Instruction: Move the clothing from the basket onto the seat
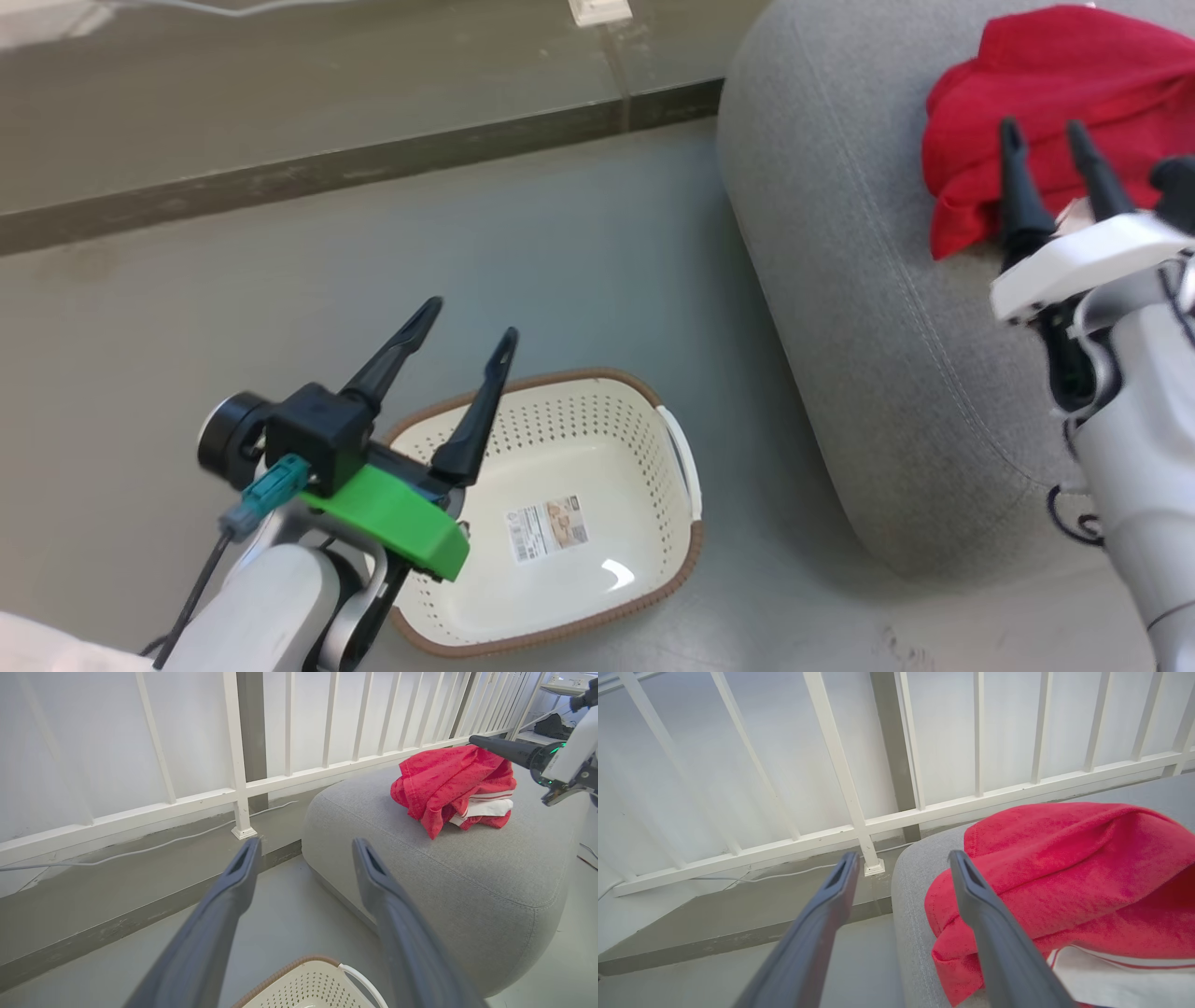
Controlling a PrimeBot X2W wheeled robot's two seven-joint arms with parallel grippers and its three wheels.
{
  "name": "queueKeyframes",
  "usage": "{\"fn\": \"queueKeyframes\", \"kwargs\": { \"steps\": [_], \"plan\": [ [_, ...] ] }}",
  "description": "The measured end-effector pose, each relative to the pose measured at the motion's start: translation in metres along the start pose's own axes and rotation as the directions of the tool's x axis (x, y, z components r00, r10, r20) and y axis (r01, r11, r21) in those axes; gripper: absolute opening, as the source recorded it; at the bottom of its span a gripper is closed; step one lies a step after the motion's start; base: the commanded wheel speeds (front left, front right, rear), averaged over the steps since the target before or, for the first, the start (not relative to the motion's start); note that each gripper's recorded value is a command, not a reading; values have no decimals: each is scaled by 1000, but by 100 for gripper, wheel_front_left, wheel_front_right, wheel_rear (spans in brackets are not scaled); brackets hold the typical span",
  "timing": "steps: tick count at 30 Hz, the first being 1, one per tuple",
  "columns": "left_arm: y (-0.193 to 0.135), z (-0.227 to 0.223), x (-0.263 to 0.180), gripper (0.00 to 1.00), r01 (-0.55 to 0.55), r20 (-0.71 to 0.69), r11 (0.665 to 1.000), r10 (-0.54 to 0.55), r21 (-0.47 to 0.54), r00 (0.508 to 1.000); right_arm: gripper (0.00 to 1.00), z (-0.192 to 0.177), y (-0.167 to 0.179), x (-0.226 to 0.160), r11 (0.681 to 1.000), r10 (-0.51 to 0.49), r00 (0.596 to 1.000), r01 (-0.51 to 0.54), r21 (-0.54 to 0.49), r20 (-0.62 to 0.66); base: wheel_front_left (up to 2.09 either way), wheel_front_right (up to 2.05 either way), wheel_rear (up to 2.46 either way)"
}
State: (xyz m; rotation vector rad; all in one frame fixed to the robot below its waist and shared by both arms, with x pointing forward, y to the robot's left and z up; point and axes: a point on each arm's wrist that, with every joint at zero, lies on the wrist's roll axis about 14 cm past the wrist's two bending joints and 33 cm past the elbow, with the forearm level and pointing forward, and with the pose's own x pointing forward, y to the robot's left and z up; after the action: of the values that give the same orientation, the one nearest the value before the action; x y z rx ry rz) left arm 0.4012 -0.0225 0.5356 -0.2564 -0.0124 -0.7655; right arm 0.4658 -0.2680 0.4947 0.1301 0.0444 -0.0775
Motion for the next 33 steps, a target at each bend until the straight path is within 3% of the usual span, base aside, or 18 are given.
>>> {"fn": "queueKeyframes", "kwargs": {
  "steps": [9, 17, 33],
  "plan": [
    [33, 3, -37, 100, -196, 20, 980, 197, -26, 980, 100, -10, 63, -22, 987, 160, 987, -160, 0, 6, 0, 0, 0],
    [53, 5, -76, 100, -333, 26, 943, 333, -15, 943, 100, -21, 93, -50, 973, 232, 973, -231, 12, -7, 0, 0, 0],
    [73, -2, -118, 100, -465, 13, 885, 465, -9, 885, 100, -20, 95, -86, 978, 206, 978, -206, -2, 22, 0, 0, 0]
  ]
}}
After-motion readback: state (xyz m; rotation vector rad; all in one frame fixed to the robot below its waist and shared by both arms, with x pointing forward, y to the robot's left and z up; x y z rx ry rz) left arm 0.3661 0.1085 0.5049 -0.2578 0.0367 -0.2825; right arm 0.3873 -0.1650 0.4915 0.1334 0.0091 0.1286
